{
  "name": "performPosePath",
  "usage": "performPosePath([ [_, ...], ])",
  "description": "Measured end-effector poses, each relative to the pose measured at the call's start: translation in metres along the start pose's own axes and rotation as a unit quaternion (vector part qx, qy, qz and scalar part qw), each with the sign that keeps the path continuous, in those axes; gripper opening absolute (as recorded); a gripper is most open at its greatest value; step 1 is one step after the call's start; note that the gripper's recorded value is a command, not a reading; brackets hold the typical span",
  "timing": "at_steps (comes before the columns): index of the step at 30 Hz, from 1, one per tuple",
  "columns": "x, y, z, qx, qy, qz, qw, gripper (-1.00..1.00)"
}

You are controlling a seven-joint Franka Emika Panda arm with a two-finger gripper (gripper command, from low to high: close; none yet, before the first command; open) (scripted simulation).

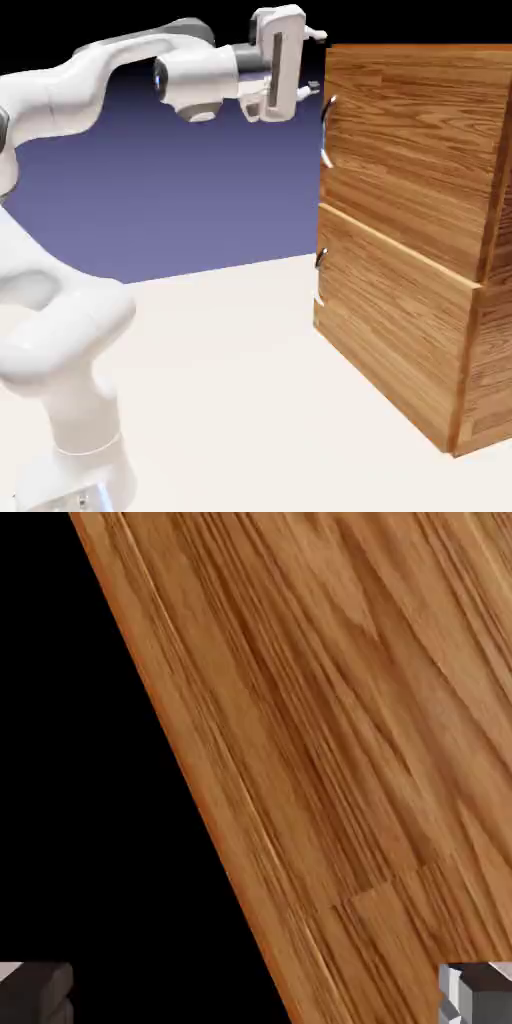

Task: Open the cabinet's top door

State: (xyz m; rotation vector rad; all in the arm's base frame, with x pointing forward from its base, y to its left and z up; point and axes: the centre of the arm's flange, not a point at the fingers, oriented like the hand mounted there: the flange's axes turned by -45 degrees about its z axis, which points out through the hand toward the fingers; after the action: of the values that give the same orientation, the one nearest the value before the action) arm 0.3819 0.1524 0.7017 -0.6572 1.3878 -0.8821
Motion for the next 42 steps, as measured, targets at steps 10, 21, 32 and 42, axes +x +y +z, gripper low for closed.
performPosePath([
  [10, -0.037, 0.088, 0.017, -0.011, -0.008, 0.242, 0.970, 0.00],
  [21, -0.051, 0.209, 0.042, -0.053, 0.027, 0.475, 0.878, 0.00],
  [32, -0.050, 0.213, 0.093, -0.049, 0.030, 0.476, 0.878, -1.00],
  [42, -0.050, 0.207, 0.095, -0.040, 0.027, 0.479, 0.877, -1.00],
])
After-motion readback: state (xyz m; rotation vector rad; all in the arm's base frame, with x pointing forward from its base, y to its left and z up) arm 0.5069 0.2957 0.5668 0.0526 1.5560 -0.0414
